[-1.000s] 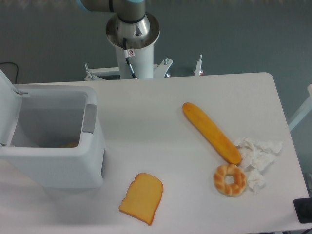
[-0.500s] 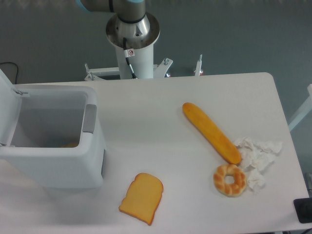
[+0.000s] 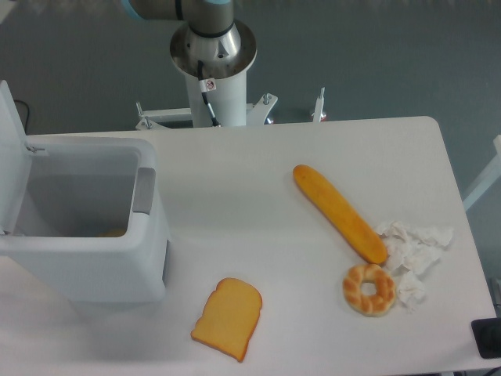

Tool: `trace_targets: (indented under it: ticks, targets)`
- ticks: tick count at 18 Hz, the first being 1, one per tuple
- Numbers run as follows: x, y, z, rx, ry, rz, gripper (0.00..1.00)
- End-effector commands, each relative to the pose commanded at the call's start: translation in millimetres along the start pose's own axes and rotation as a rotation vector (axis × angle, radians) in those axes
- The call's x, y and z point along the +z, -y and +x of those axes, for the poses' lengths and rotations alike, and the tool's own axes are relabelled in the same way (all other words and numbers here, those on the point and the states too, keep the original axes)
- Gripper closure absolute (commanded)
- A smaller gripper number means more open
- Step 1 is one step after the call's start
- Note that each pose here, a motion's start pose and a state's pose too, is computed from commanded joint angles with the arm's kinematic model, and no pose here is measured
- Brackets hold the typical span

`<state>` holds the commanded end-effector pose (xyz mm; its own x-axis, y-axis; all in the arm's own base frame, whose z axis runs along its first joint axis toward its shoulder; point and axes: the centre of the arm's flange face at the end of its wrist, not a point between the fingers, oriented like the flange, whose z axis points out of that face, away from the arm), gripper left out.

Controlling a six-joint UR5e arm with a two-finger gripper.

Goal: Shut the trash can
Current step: 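Push the raised lid forward and down with the gripper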

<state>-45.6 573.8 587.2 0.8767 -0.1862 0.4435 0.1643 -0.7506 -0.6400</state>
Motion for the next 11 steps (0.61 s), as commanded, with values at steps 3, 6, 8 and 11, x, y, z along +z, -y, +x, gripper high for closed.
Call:
trace_targets:
  ticks: [3,6,8,11]
  targets:
    - [2.7,-5.7,-13.1,0.038,0.037,-0.019,0.00]
    - [0.3,-10.3,-27.9,0.033,0.055,-0.021,0.00]
    - [-6.0,-10.2,-37.9,0.020,0.075,-0.015,0.00]
    - [-9.5,-10.9,-46.0,0.011,0.109,-0.021,0.00]
